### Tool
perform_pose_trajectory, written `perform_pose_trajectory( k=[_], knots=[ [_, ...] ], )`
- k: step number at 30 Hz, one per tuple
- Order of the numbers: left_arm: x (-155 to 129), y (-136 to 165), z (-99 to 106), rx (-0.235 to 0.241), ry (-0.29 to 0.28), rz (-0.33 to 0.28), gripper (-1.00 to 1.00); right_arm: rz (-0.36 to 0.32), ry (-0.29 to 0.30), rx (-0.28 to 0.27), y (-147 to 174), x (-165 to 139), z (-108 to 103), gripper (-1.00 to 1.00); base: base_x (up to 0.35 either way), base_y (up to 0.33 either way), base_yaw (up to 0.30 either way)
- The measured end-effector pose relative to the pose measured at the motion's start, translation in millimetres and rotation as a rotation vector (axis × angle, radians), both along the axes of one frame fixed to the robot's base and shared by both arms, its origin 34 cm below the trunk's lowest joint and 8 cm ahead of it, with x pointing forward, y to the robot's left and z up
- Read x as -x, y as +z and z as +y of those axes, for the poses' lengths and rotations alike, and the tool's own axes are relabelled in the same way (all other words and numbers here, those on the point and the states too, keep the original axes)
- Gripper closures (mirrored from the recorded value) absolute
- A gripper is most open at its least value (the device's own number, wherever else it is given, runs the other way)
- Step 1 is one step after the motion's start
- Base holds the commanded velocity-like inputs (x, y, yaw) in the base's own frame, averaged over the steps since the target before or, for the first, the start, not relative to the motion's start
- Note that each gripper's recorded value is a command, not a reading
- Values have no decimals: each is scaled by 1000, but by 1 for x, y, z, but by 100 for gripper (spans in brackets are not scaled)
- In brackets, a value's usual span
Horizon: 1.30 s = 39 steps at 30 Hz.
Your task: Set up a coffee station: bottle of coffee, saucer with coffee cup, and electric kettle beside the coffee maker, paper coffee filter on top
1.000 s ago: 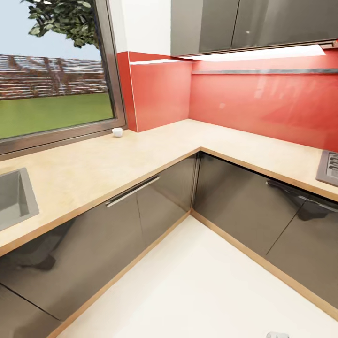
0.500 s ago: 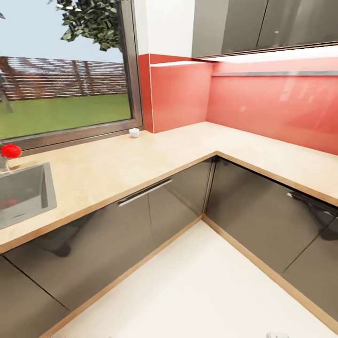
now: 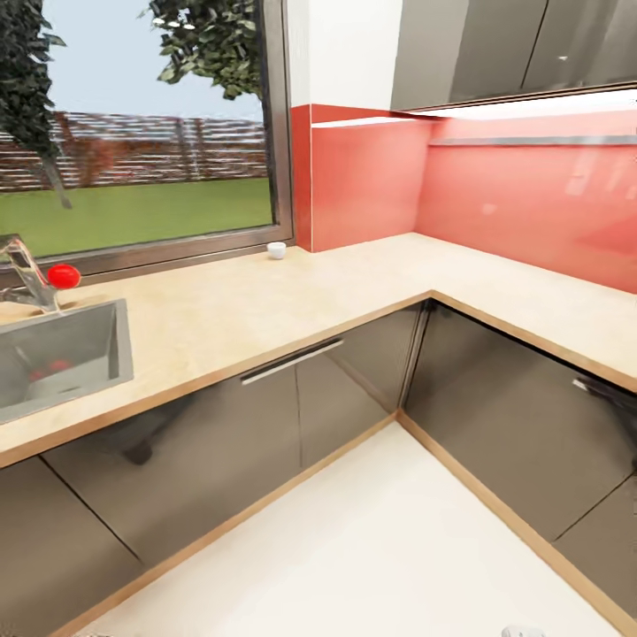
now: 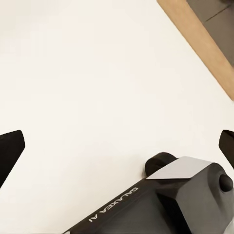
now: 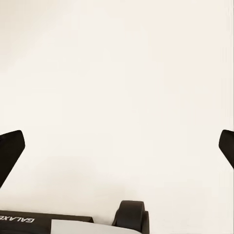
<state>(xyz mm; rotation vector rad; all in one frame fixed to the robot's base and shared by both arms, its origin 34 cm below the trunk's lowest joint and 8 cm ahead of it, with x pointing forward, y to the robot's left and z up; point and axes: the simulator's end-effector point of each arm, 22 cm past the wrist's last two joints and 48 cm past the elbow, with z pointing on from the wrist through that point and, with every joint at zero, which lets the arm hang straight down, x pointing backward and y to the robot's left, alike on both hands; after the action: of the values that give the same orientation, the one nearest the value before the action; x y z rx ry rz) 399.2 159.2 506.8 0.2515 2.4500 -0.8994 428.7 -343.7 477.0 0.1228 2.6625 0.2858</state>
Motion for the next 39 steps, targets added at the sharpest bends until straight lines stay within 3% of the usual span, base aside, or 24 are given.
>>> perform_pose_trajectory(
  k=[8,24,39],
  knots=[
    [0,0,0,0,0,0,-100,-1,0,1,0,0,0,-100,0,-271,100],
    [0,0,0,0,0,0,-100,5,-11,29,-2,1,-6,-100,0,-48,258],
    [0,0,0,0,0,0,-100,5,-12,30,-2,0,-7,-100,0,-276,87]
  ],
)
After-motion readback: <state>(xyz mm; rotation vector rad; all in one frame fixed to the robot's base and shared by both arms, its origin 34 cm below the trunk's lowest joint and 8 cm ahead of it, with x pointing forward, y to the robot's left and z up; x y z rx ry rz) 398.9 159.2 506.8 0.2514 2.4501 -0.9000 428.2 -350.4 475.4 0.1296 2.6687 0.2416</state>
